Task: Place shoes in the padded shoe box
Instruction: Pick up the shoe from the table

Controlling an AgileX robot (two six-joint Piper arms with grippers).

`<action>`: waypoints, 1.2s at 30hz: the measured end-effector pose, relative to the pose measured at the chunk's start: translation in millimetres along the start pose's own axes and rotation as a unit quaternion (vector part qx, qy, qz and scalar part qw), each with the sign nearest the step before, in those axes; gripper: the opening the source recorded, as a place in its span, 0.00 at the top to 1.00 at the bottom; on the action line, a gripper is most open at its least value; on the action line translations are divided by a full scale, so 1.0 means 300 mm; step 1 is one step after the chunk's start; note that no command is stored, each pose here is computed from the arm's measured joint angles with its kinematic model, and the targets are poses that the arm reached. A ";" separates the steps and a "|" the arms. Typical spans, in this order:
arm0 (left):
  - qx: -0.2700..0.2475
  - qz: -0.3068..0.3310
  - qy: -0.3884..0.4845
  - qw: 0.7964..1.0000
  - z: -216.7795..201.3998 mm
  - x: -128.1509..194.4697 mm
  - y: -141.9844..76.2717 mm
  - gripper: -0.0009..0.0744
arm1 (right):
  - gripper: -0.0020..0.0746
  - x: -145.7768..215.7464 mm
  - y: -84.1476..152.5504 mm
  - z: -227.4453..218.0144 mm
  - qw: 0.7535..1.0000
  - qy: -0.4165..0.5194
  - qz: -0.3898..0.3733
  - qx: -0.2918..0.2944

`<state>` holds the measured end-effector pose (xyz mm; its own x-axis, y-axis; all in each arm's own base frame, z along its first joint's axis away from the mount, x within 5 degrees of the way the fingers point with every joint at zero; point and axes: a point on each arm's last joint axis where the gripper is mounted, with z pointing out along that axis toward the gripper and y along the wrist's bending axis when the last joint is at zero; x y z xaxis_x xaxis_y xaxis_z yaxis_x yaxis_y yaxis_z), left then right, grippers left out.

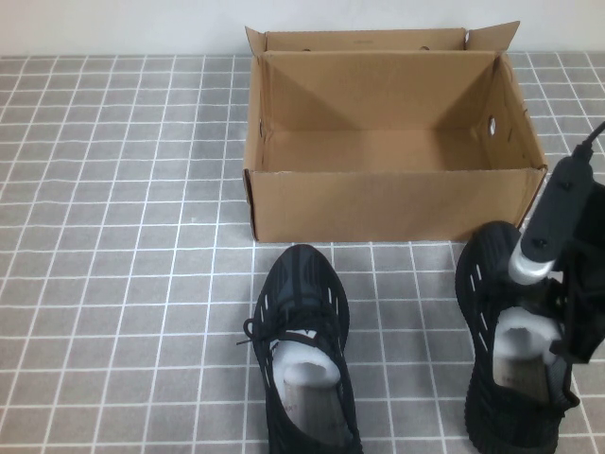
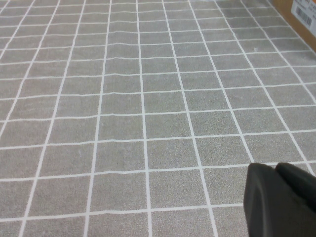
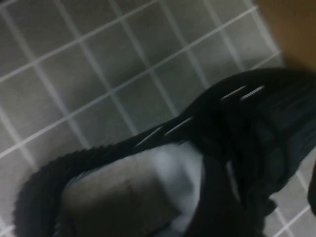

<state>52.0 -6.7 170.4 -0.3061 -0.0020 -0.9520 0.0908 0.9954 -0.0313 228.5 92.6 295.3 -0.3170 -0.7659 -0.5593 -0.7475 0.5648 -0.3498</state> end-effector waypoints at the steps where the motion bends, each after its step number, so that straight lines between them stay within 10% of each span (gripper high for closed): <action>1: 0.000 0.000 0.000 1.000 0.000 0.000 0.000 0.99 | 0.50 0.002 0.000 0.007 1.000 0.004 -0.002 -0.002; 30: 0.000 0.000 0.000 1.000 0.000 0.000 0.000 0.99 | 0.50 0.034 0.005 0.133 0.996 0.068 0.041 -0.038; 36: 0.000 0.000 0.000 1.000 0.000 0.000 0.000 0.99 | 0.82 0.034 0.006 0.133 0.994 0.070 0.069 -0.038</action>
<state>52.0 -6.7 170.4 -0.3061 -0.0020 -0.9520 0.0908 0.9954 -0.0313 247.1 98.0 259.0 -0.4946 -0.7208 -0.4856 -0.7314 0.6470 -0.2156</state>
